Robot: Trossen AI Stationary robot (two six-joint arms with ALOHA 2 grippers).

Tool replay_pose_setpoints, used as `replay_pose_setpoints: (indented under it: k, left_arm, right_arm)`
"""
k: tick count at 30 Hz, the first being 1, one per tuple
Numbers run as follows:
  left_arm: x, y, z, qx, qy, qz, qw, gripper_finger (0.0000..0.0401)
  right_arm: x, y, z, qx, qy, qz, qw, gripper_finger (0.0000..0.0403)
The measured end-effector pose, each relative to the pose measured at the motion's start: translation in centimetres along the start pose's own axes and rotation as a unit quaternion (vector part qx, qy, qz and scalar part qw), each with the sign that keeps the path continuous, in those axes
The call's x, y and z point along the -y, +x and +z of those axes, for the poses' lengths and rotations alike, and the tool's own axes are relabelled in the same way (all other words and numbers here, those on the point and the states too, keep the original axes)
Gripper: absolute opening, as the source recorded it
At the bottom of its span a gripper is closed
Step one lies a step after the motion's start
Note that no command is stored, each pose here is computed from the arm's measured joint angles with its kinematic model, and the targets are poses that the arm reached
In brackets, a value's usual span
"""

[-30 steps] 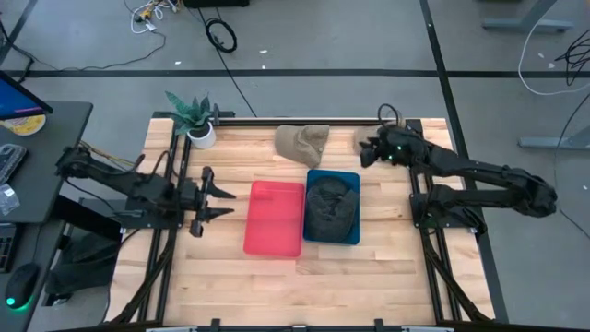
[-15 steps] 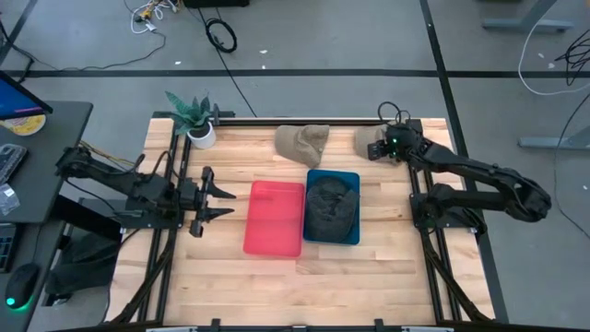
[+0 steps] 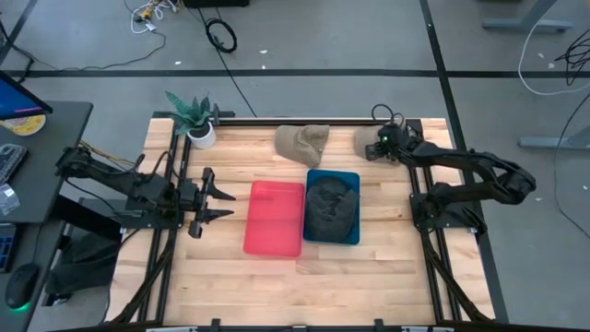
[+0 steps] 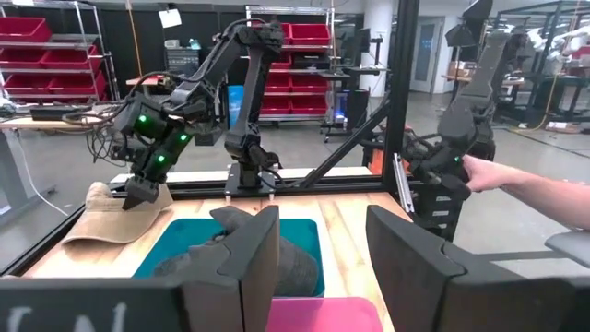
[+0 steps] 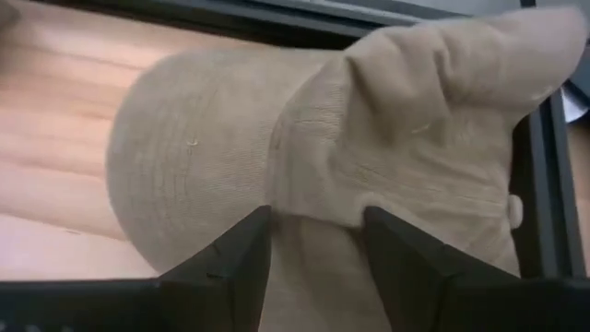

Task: Pick & Place hat
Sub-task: Put the right brown cap into the red bin

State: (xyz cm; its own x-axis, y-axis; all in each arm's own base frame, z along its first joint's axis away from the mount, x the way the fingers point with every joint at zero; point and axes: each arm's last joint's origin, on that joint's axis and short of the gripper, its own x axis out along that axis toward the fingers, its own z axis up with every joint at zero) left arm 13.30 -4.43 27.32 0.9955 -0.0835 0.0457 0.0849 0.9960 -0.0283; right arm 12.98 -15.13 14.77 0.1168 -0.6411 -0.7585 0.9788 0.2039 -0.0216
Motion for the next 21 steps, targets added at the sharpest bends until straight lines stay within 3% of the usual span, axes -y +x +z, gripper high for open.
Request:
replay_pose_setpoints:
  k: [6, 8, 11, 16, 21]
  left_arm:
    - [0.0, 0.0, 0.0, 0.001, 0.0, 0.008, 1.0, 0.0169]
    - [-0.1, 0.0, 0.0, 0.001, 0.0, 0.014, 1.0, 0.0169]
    - [-0.2, 0.0, 0.0, 0.002, 0.0, 0.034, 0.999, 0.0169]
    - [-0.3, 0.0, 0.2, 0.008, -0.001, 0.054, 0.999, 0.0169]
    - [-0.3, 0.0, 0.3, 0.015, -0.004, 0.054, 0.998, 0.0169]
  right_arm:
    - [-0.4, 0.6, -0.4, -0.006, -0.038, -0.014, 0.999, 0.0164]
    - [-0.5, 0.5, -0.4, -0.01, -0.062, -0.009, 0.998, 0.0121]
    - [-0.5, 0.3, -0.6, -0.021, -0.088, 0.004, 0.996, 0.0025]
    - [-0.7, -0.7, -0.7, -0.015, -0.095, 0.017, 0.995, 0.0006]
    - [-1.6, -3.4, -0.2, 0.043, -0.109, 0.078, 0.99, 0.0003]
